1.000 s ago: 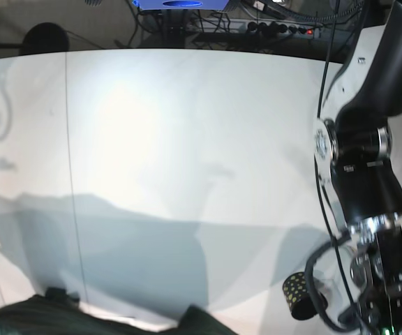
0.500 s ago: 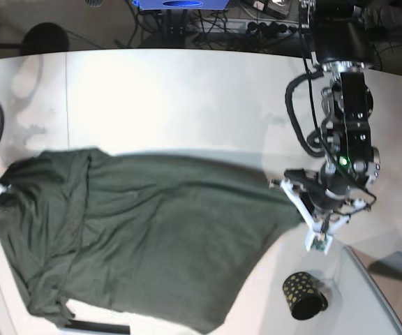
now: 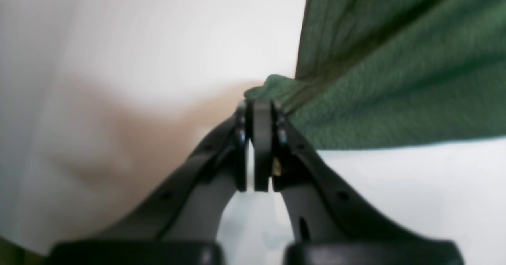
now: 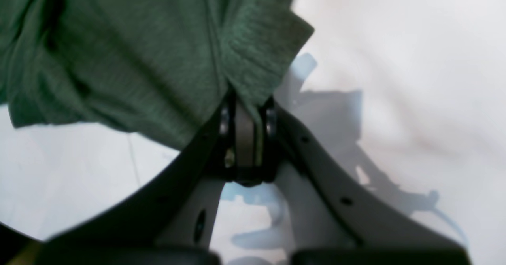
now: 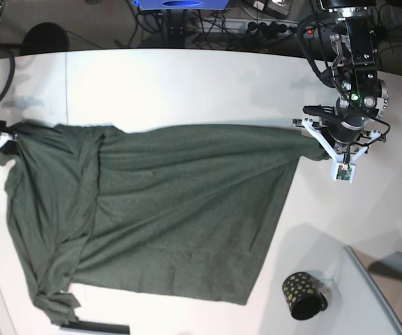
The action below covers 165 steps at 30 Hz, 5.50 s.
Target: Layout the t-shirt on the table in an organized manner, then fold the t-shirt properly
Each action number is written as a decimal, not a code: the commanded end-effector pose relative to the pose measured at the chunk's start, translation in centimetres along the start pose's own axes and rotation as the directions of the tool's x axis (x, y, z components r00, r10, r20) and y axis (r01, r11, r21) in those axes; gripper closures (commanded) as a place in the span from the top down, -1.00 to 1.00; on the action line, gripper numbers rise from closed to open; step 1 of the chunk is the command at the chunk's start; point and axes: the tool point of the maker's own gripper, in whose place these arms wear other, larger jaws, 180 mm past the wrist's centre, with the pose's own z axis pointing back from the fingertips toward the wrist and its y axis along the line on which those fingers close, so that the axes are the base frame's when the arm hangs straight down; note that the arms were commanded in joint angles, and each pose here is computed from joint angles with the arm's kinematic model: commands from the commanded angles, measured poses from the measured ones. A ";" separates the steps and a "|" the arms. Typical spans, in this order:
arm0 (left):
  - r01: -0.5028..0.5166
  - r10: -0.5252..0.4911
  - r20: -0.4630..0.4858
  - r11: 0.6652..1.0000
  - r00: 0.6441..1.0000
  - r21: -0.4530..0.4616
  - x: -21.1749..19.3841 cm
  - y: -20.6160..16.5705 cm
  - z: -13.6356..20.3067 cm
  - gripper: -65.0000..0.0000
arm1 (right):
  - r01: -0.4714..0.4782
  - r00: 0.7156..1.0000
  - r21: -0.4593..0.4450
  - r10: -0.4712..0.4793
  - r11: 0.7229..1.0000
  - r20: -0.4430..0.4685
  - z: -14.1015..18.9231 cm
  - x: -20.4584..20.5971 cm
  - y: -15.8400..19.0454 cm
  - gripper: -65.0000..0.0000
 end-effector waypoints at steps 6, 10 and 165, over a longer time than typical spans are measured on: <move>0.018 -0.019 0.025 1.000 1.000 0.012 0.0 0.5 0.6 -1.00 | -0.016 1.000 -0.056 0.017 0.998 0.015 1.9 0.9 -2.7 -1.00; 0.027 -0.027 -0.005 1.000 1.000 0.008 -1.4 0.4 0.8 -1.00 | -0.013 1.000 -0.069 0.013 0.998 -0.008 2.0 -0.5 -3.3 -1.00; -0.121 0.114 0.039 0.953 0.993 0.279 -7.7 11.9 0.3 -1.00 | -0.889 0.451 -0.075 0.892 0.452 0.031 -0.3 -13.4 21.8 -0.83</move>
